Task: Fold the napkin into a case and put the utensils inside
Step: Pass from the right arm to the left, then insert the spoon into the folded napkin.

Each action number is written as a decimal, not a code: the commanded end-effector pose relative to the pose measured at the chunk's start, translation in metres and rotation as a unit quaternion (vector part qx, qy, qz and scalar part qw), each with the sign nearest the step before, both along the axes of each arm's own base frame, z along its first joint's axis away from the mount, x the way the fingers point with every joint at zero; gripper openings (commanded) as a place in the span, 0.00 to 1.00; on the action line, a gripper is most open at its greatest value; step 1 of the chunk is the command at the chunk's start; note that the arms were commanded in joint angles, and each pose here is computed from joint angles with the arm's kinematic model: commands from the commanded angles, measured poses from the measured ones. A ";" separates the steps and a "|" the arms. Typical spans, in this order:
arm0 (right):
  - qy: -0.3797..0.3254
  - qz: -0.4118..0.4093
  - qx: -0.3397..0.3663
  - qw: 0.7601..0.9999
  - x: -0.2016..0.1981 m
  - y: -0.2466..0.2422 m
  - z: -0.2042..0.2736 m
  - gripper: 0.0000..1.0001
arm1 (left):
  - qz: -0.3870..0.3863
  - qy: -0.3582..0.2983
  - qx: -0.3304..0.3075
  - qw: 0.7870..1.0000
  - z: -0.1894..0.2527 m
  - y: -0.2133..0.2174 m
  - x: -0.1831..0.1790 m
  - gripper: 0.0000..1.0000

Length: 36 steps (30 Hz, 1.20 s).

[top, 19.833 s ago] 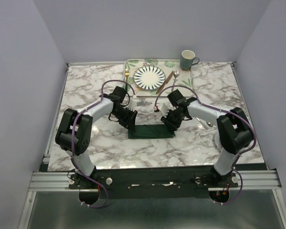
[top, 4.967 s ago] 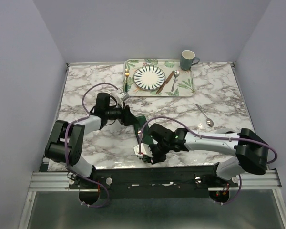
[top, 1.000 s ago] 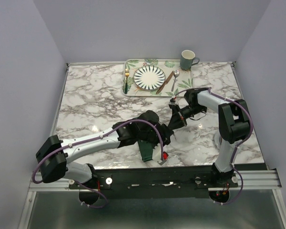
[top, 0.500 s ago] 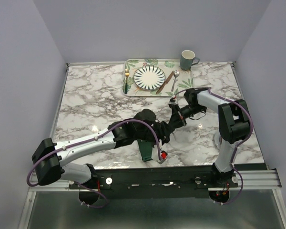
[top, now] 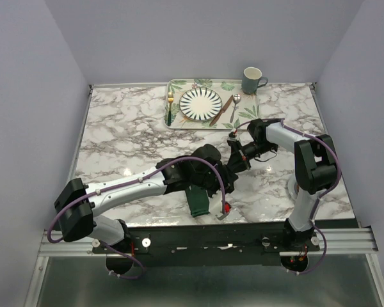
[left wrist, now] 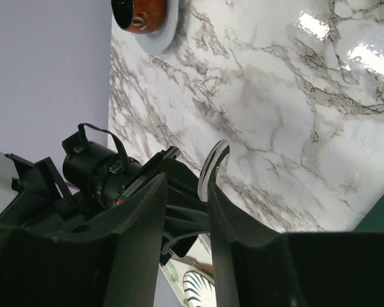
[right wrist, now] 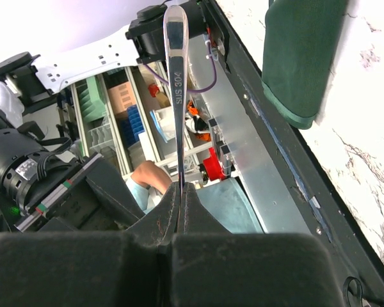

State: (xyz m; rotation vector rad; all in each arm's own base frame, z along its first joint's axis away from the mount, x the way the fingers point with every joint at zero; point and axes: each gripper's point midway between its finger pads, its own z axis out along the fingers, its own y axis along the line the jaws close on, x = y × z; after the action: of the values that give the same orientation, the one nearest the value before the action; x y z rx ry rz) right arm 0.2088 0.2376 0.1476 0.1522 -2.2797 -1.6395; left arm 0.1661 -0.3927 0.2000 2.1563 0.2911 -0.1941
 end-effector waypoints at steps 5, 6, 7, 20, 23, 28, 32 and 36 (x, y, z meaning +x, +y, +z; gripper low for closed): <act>-0.007 0.005 -0.008 1.000 -0.003 0.001 0.001 0.01 | -0.035 0.020 0.027 0.999 -0.004 -0.004 -0.015 0.31; -0.005 0.005 -0.009 1.000 -0.003 0.001 0.000 0.01 | -0.036 0.020 0.032 0.999 -0.006 -0.004 -0.015 0.30; -0.006 0.005 -0.009 1.000 -0.003 0.001 0.001 0.01 | -0.036 0.021 0.035 0.999 -0.007 -0.004 -0.014 0.29; -0.017 0.009 -0.017 1.000 -0.002 -0.001 0.001 0.05 | 0.003 0.016 0.059 0.998 -0.016 -0.004 0.001 0.00; -0.059 0.018 -0.013 0.998 0.010 -0.001 0.009 0.45 | 0.039 0.031 0.036 0.998 -0.002 -0.005 0.007 0.00; -0.193 0.019 -0.044 0.980 0.064 -0.025 0.022 0.84 | 0.158 0.165 -0.042 0.973 0.040 0.004 0.031 0.00; -0.311 -0.009 -0.067 0.948 0.104 -0.053 0.040 0.92 | 0.268 0.300 -0.118 0.908 0.080 0.022 0.074 0.00; -0.426 -0.024 -0.079 0.901 0.115 -0.073 0.053 0.94 | 0.367 0.451 -0.182 0.793 0.097 0.059 0.129 0.00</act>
State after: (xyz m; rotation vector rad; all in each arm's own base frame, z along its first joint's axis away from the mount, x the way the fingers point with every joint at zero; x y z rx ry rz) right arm 0.3131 0.1876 0.1910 0.6220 -2.8018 -1.6723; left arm 0.2556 -0.3622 0.2523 1.7752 1.0846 -0.4203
